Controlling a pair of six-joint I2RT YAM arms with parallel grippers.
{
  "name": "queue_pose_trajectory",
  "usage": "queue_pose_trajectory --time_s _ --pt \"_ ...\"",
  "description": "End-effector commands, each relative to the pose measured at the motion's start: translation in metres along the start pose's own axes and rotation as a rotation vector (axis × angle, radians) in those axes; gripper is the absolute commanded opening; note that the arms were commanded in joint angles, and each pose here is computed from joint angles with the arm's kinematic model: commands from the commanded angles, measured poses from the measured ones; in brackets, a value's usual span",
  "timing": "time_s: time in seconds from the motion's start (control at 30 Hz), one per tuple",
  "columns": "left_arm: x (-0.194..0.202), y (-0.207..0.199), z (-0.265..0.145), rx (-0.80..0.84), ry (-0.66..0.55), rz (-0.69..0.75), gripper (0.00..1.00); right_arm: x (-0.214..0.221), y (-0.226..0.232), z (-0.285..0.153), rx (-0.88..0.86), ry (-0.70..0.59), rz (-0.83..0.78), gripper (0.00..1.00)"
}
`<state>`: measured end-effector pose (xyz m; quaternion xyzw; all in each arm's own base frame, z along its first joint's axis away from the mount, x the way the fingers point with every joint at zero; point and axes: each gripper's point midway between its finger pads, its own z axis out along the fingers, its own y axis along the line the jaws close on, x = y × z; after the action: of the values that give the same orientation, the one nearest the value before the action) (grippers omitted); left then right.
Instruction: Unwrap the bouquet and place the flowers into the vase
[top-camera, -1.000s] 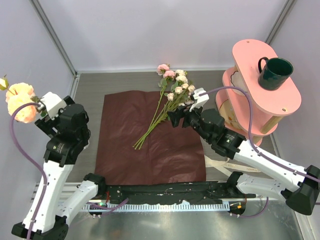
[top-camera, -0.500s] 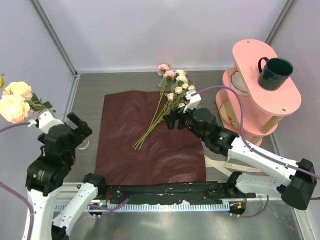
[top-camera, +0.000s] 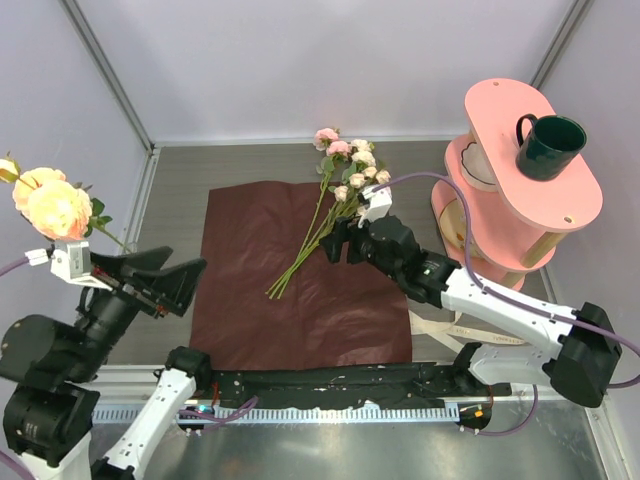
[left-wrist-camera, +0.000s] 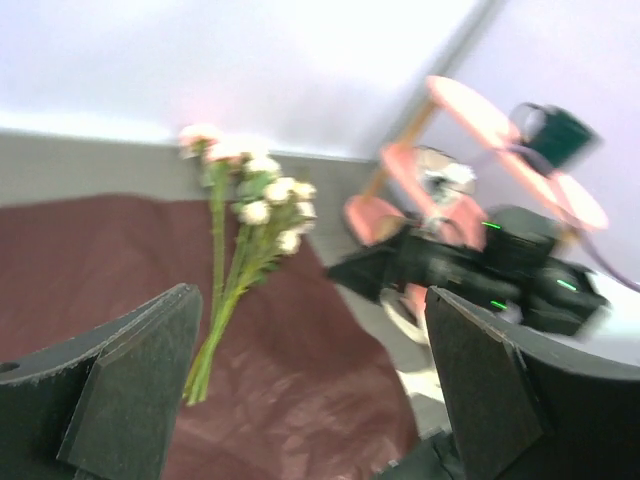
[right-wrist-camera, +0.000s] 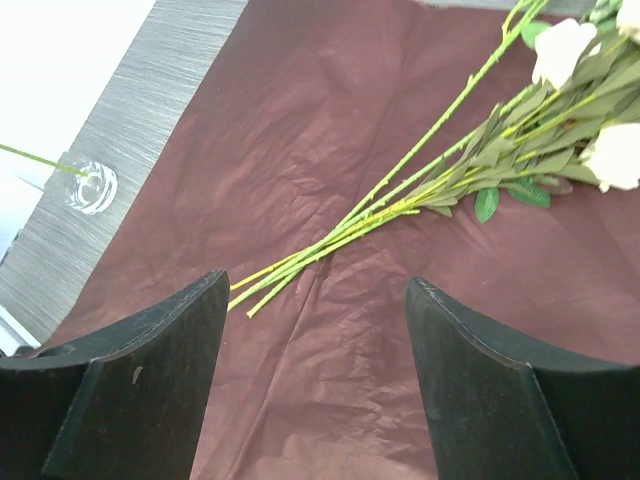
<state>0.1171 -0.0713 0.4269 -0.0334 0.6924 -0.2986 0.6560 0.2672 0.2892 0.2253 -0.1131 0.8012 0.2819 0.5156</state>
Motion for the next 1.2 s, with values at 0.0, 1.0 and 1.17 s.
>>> queue_pose_trajectory --time_s 0.0,1.0,1.17 --pt "-0.035 -0.097 -0.016 0.493 -0.019 0.120 0.97 -0.008 -0.004 0.012 0.066 -0.021 0.183 0.76" --pt "0.037 -0.112 0.167 0.399 0.448 -0.016 0.72 -0.007 -0.076 0.161 0.266 -0.007 0.510 0.52" --pt "0.044 -0.109 0.139 0.439 0.436 -0.006 0.80 0.004 -0.112 0.202 0.519 0.104 0.365 0.52"
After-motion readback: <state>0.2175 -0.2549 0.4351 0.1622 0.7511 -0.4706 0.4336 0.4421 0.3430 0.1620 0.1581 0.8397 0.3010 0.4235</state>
